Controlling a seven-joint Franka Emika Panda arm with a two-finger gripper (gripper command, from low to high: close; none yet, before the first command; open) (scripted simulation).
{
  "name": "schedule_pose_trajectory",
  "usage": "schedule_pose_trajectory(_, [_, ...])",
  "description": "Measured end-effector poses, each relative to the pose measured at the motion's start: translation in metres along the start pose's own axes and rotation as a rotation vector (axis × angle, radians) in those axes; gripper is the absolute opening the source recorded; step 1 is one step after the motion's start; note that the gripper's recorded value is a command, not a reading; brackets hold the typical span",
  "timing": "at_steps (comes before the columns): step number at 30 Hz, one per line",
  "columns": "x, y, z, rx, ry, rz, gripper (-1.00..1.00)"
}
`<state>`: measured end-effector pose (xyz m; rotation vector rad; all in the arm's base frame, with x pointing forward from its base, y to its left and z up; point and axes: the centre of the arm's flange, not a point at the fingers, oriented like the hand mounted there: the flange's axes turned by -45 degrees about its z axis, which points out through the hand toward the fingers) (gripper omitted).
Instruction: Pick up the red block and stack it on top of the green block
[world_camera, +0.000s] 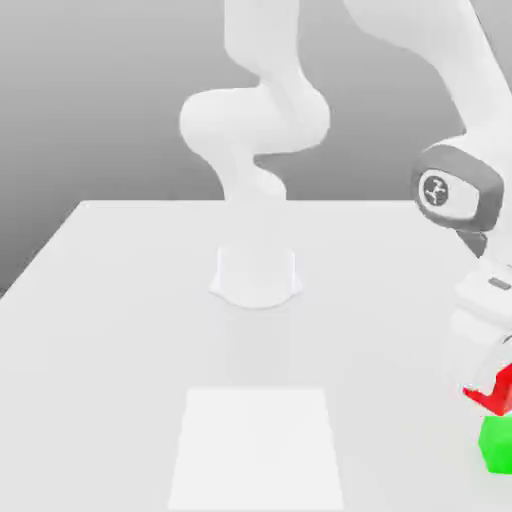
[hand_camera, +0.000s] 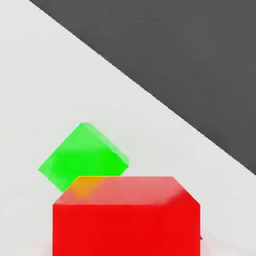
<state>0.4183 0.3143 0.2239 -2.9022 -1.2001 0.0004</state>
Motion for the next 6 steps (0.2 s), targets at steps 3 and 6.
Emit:
schedule_pose_trajectory(3, [0.002, -0.004, 0.037, 0.0, 0.0, -0.017, 1.0])
schedule_pose_trajectory(6, [0.002, -0.004, 0.037, 0.0, 0.0, -0.017, 1.0])
